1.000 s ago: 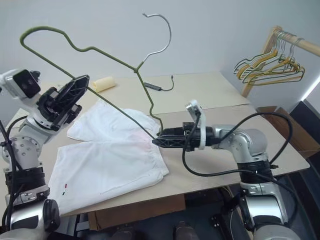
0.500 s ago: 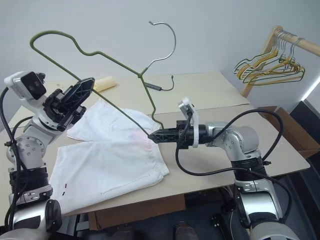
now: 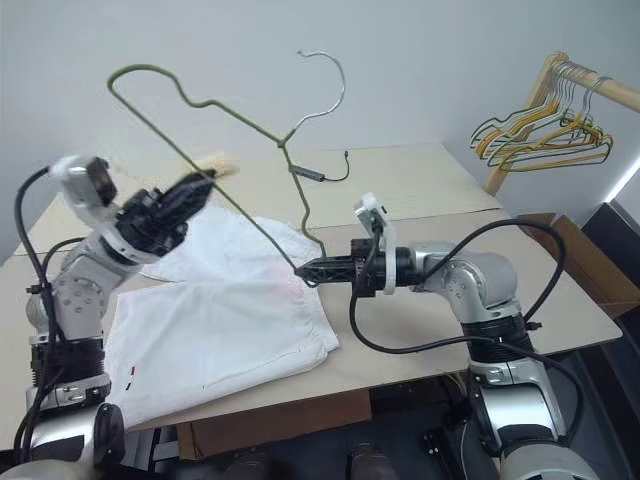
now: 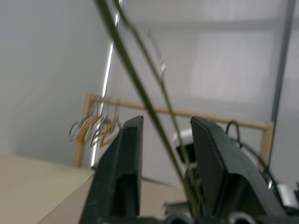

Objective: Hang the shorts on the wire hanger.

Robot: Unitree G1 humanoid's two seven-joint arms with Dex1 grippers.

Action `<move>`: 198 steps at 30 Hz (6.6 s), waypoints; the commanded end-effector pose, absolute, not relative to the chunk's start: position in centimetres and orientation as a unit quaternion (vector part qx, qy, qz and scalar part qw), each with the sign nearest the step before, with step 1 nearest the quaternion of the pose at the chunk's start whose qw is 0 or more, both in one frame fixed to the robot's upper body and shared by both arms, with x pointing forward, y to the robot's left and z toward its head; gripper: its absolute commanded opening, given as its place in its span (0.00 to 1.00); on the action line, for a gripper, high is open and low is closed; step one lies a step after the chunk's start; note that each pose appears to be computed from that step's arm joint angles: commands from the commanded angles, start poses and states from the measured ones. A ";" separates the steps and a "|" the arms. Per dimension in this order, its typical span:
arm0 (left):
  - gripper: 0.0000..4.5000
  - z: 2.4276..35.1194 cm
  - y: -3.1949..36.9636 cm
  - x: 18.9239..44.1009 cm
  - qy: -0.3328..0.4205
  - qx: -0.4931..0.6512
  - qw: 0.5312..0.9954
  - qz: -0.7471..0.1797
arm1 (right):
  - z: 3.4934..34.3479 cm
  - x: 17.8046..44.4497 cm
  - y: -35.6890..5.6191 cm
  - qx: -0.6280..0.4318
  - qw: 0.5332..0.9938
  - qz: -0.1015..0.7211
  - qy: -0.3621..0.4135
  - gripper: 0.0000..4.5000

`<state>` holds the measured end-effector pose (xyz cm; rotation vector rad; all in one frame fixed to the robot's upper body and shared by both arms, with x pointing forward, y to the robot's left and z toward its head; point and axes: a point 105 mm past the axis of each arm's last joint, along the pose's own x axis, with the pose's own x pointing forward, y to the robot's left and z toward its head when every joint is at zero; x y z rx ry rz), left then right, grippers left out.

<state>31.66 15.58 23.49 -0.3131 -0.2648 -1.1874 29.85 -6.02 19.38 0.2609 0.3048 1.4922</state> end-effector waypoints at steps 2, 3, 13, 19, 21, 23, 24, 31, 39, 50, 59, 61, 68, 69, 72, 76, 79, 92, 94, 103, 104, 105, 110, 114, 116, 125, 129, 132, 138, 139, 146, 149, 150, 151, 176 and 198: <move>0.75 18.4 15.3 33.0 -0.018 -0.018 0.855 -0.519 | 21.5 30.0 -7.3 0.125 0.731 0.663 0.097 0.00; 0.84 17.4 15.4 33.1 -0.002 0.004 0.859 -0.513 | 21.3 30.1 -7.7 0.131 0.736 0.656 0.103 0.00; 0.99 15.0 17.1 30.9 0.047 0.186 0.825 -0.532 | 15.8 29.5 -15.0 0.277 0.739 0.538 0.298 0.00; 0.99 14.7 18.2 30.1 0.060 0.231 0.809 -0.537 | 12.1 27.0 -18.0 0.293 0.708 0.492 0.413 0.00; 0.99 14.8 18.3 30.0 0.061 0.235 0.807 -0.538 | 11.2 26.5 -19.0 0.316 0.687 0.473 0.452 0.00; 0.99 14.7 18.5 29.8 0.064 0.243 0.804 -0.538 | 10.0 26.1 -20.2 0.331 0.672 0.446 0.489 0.00; 0.99 14.6 18.5 29.8 0.064 0.246 0.803 -0.540 | 9.3 26.1 -20.8 0.334 0.669 0.433 0.504 0.00; 0.99 14.5 18.6 29.7 0.071 0.248 0.801 -0.541 | 7.6 26.1 -22.0 0.311 0.660 0.429 0.533 0.00; 0.99 14.6 18.7 29.9 0.079 0.238 0.809 -0.532 | 7.5 27.3 -21.4 0.314 0.661 0.441 0.520 0.00; 0.99 14.3 18.2 29.6 0.080 0.239 0.807 -0.533 | 7.2 27.6 -21.2 0.306 0.662 0.439 0.525 0.00; 0.99 13.8 18.1 29.4 0.083 0.237 0.810 -0.531 | 7.2 27.3 -20.9 0.312 0.649 0.450 0.528 0.00; 0.99 13.7 18.2 29.4 0.083 0.239 0.810 -0.529 | 7.1 27.4 -20.6 0.313 0.647 0.454 0.526 0.00; 0.99 13.6 18.3 29.3 0.084 0.242 0.814 -0.521 | 7.4 27.4 -19.7 0.315 0.634 0.476 0.521 0.00; 0.99 13.5 18.4 29.2 0.085 0.242 0.814 -0.520 | 7.5 27.5 -19.6 0.314 0.634 0.478 0.520 0.00; 0.99 13.4 18.4 29.2 0.086 0.242 0.817 -0.517 | 7.7 27.7 -19.3 0.313 0.632 0.483 0.519 0.00; 0.99 13.2 18.4 29.0 0.087 0.244 0.817 -0.515 | 8.0 27.9 -18.9 0.307 0.627 0.489 0.522 0.00; 0.99 13.1 18.4 28.9 0.088 0.247 0.817 -0.514 | 8.1 28.2 -18.8 0.306 0.628 0.489 0.523 0.00; 0.99 12.7 18.1 28.9 0.088 0.248 0.821 -0.507 | 7.9 31.7 -15.7 0.293 0.635 0.488 0.522 0.00; 0.99 12.7 18.2 28.9 0.088 0.250 0.822 -0.504 | 7.7 32.5 -15.8 0.293 0.651 0.475 0.515 0.00; 0.99 12.4 18.6 28.3 0.090 0.250 0.830 -0.490 | 8.3 34.4 -17.3 0.297 0.710 0.458 0.446 0.00; 0.99 12.4 18.6 28.3 0.090 0.249 0.831 -0.489 | 8.5 34.6 -17.3 0.293 0.717 0.459 0.436 0.00; 0.99 12.4 18.7 28.4 0.089 0.248 0.833 -0.487 | 8.6 35.0 -17.1 0.288 0.725 0.462 0.423 0.00; 0.99 14.1 18.4 28.8 0.068 0.212 0.841 -0.494 | 7.3 36.5 -15.3 0.099 0.797 0.485 0.345 0.00; 0.99 15.8 19.1 28.5 0.058 0.224 0.827 -0.512 | 8.1 37.1 -14.1 0.026 0.828 0.485 0.280 0.00; 0.99 17.1 19.7 28.9 0.045 0.232 0.827 -0.510 | 8.7 37.2 -13.6 -0.014 0.833 0.490 0.258 0.00; 0.99 24.6 21.6 33.9 -0.031 0.293 0.845 -0.446 | 11.8 36.6 -10.5 -0.185 0.805 0.532 0.185 0.00; 0.99 25.7 21.4 34.9 -0.032 0.339 0.813 -0.472 | 13.3 36.5 -9.0 -0.209 0.794 0.545 0.168 0.00; 0.99 26.0 21.6 35.1 -0.007 0.348 0.789 -0.506 | 13.8 35.8 -8.1 -0.236 0.774 0.563 0.166 0.00; 0.99 25.3 22.4 35.1 0.059 0.385 0.736 -0.554 | 14.2 34.8 -7.0 -0.262 0.753 0.579 0.171 0.00; 0.99 25.1 22.5 35.3 0.067 0.389 0.732 -0.555 | 14.3 34.7 -6.8 -0.264 0.752 0.581 0.168 0.00; 0.91 23.4 21.4 36.0 0.102 0.380 0.713 -0.580 | 14.8 34.1 -6.1 -0.267 0.745 0.587 0.169 0.00; 0.77 22.6 21.0 36.2 0.113 0.370 0.710 -0.588 | 14.8 34.0 -6.1 -0.278 0.742 0.585 0.170 0.00; 0.70 22.5 20.9 36.4 0.115 0.367 0.711 -0.588 | 14.8 33.9 -6.1 -0.282 0.741 0.585 0.171 0.00; 0.64 22.3 20.8 36.4 0.115 0.367 0.710 -0.590 | 14.9 33.8 -6.1 -0.283 0.741 0.585 0.170 0.00; 0.00 20.9 21.6 36.4 0.134 0.387 0.698 -0.587 | 15.4 34.7 -6.0 -0.282 0.788 0.540 0.095 0.18; 0.00 22.2 23.8 37.0 0.104 0.393 0.742 -0.533 | 12.3 33.2 -8.9 0.038 0.862 0.463 0.203 1.00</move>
